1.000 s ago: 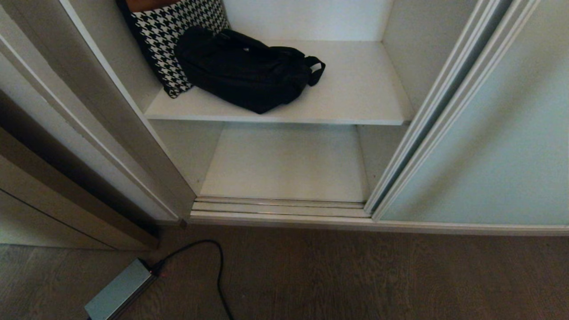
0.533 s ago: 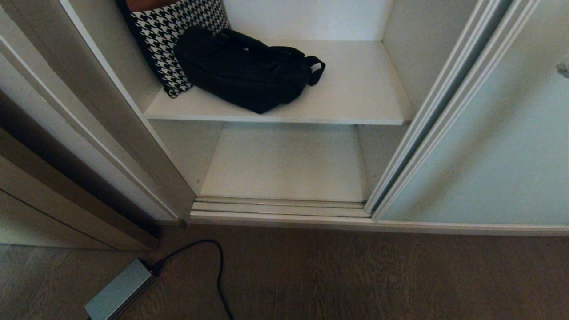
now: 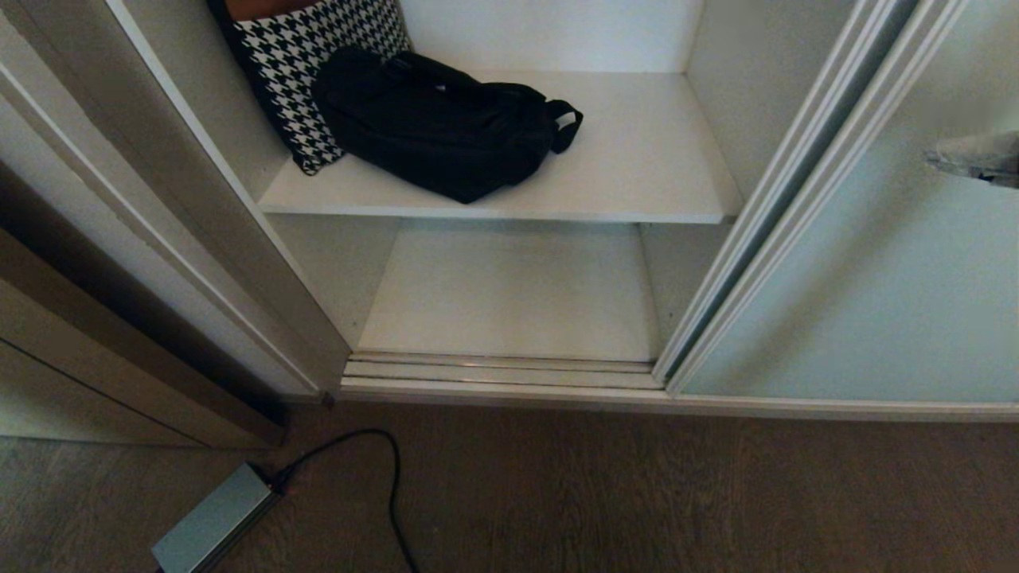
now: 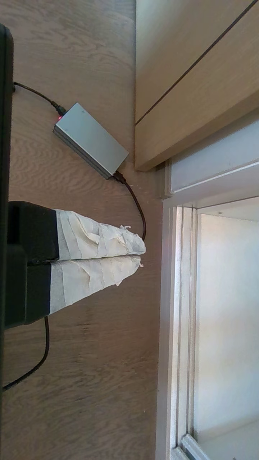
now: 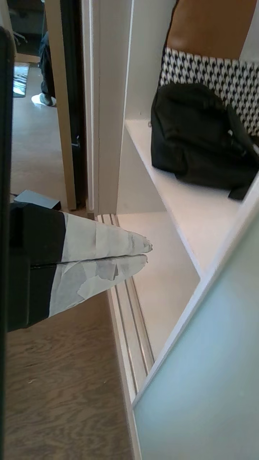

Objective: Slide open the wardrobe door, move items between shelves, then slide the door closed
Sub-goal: Close the door

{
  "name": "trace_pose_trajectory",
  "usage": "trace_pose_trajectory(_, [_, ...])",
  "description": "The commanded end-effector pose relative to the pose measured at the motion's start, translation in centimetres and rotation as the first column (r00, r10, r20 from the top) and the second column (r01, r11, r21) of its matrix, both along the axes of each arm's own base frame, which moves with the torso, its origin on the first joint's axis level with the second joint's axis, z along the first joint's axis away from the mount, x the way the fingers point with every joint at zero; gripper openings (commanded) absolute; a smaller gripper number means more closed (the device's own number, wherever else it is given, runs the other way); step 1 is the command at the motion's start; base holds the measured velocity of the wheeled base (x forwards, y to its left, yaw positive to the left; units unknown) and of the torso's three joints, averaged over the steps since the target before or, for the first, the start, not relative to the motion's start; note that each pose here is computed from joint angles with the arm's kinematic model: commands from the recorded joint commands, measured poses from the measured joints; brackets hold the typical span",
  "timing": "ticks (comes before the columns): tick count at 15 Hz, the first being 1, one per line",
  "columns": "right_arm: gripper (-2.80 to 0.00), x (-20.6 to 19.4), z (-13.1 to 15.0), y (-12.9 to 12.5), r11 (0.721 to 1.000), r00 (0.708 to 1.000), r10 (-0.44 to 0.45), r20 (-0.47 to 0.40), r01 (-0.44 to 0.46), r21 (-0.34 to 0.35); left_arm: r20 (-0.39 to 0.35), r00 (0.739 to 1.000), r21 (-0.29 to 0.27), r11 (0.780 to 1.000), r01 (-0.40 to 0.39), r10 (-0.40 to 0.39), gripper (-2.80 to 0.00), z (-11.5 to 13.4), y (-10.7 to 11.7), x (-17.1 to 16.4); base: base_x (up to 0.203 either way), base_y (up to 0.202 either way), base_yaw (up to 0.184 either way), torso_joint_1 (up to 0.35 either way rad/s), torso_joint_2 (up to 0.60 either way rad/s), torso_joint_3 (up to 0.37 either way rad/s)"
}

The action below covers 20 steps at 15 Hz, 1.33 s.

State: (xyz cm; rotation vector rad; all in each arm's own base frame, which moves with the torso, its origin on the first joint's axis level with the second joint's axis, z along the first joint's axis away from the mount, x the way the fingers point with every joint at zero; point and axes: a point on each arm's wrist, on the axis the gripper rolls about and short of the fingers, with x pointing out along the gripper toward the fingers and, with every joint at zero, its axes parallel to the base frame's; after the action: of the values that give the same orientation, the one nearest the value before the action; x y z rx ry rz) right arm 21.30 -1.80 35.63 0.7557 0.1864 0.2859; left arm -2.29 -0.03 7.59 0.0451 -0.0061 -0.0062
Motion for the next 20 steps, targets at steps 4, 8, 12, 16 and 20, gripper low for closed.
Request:
trace_pose_trajectory(4, [-2.8,2.7,-0.9,0.1,1.0,1.0,0.021,0.005,-0.021,-0.017,0.0,1.0,0.0,1.0,0.0,0.0,-2.8,0.0,0.0,0.0,0.0,0.0,0.0,0.0,0.0,0.0])
trace_pose_trajectory(8, [-2.8,4.1,-1.6,0.1,1.0,1.0,0.016,-0.014,-0.017,-0.024,0.0,1.0,0.0,1.0,0.0,0.0,-2.8,0.0,0.0,0.0,0.0,0.0,0.0,0.0,0.0,0.0])
trace_pose_trajectory(12, [-2.8,5.8,-2.6,-0.3,0.999,0.998,-0.025,-0.051,0.024,-0.027,0.002,1.0,0.001,1.0,0.0,0.0,-2.8,0.0,0.0,0.0,0.0,0.0,0.0,0.0,0.0,0.0])
trace_pose_trajectory(16, [-2.8,7.3,-3.2,-0.4,0.999,0.998,-0.035,-0.047,0.034,-0.029,0.002,1.0,0.001,1.0,0.0,0.0,-2.8,0.0,0.0,0.0,0.0,0.0,0.0,0.0,0.0,0.0])
trace_pose_trajectory(20, [-2.8,8.4,-3.7,-0.5,0.999,0.998,-0.036,-0.047,0.034,-0.027,0.0,1.0,0.001,1.0,0.0,0.0,-2.8,0.0,0.0,0.0,0.0,0.0,0.0,0.0,0.0,0.0])
